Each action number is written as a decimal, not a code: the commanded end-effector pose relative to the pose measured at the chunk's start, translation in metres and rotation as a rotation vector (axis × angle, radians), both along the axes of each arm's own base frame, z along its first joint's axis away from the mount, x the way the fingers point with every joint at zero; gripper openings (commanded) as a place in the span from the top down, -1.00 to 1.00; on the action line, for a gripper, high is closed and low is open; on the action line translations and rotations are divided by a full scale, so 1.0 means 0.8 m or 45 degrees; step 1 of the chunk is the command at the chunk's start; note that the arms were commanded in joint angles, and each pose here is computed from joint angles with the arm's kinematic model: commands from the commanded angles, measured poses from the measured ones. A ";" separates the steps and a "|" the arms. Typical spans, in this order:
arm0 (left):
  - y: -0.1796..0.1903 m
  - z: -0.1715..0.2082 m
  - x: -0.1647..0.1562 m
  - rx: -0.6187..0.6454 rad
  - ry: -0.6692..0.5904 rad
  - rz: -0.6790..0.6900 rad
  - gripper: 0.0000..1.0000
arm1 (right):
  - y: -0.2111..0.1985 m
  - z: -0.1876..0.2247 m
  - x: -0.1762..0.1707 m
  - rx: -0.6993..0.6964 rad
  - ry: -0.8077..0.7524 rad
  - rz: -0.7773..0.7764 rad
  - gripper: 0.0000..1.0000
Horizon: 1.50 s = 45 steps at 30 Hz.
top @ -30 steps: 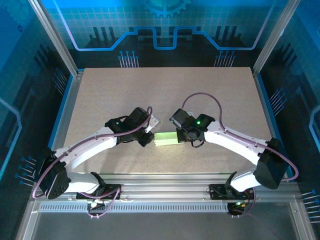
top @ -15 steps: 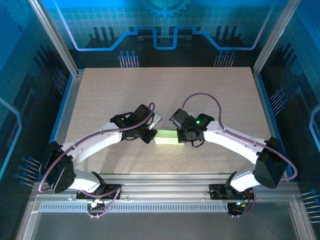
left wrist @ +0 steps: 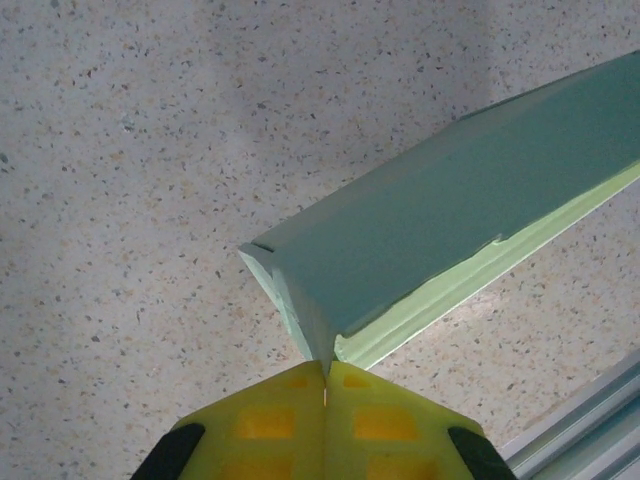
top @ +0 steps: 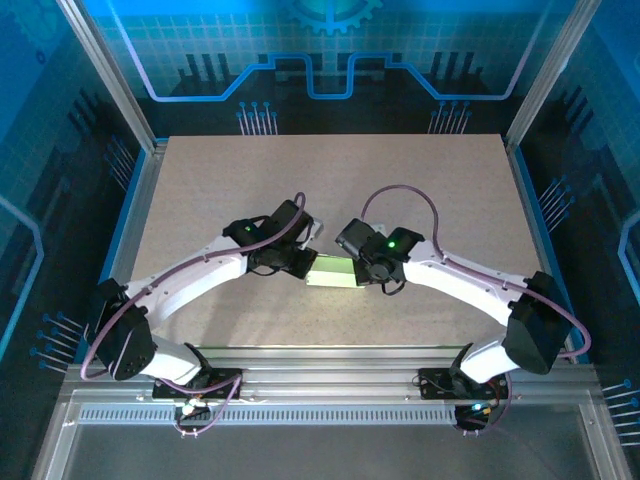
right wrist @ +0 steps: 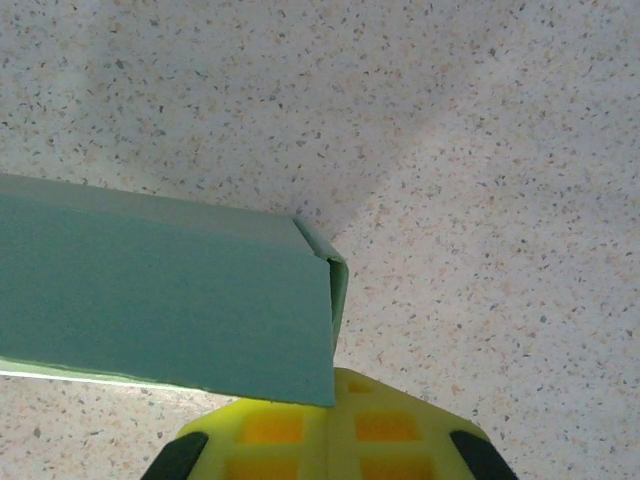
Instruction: Fold the paper box
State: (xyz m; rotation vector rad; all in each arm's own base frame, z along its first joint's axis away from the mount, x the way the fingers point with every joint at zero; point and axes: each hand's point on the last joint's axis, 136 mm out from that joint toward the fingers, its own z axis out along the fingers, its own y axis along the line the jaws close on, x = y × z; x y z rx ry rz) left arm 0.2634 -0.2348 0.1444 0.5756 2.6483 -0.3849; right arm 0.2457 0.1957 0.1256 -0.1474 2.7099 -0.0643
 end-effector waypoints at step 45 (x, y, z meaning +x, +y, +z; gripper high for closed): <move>0.016 -0.039 0.017 -0.283 -0.164 0.293 0.02 | 0.007 0.008 0.006 -0.090 -0.017 0.008 1.00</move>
